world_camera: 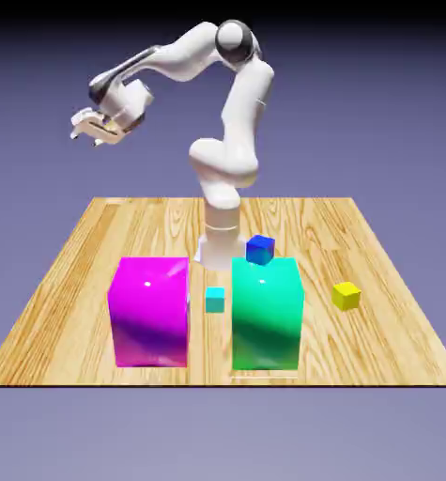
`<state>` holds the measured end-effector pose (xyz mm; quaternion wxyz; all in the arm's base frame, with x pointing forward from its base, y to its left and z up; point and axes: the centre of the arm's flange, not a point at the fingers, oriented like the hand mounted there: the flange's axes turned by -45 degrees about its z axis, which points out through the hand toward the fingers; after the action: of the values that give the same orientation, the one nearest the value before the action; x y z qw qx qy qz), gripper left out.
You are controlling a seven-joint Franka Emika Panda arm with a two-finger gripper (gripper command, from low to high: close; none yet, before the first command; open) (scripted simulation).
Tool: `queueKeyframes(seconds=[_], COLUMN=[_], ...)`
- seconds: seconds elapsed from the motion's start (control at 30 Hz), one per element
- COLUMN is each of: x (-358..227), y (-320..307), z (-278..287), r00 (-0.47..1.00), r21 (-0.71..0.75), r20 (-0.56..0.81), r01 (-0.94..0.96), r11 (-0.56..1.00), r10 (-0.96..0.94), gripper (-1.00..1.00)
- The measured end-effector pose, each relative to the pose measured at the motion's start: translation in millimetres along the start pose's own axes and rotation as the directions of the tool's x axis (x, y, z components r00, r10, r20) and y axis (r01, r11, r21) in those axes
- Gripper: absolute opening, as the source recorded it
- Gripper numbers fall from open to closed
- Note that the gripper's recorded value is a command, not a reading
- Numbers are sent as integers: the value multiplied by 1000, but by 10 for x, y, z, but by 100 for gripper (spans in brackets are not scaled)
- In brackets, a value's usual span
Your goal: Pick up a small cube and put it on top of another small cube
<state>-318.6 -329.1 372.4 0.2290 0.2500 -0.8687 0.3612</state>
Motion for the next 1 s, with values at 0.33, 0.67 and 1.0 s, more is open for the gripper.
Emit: queueKeyframes(seconds=[0.33, 0.67, 1.0], x=[-132, -1945, -4433], y=[2927, 4479, 4149], z=[-1351, -3323, -4765], r00=[802, 303, -271], r21=[-362, -337, 35], r20=[-366, -745, -908], r01=[-590, -940, -810], r11=[722, 56, -585], r10=[472, 594, 321], gripper=[0, 0, 0])
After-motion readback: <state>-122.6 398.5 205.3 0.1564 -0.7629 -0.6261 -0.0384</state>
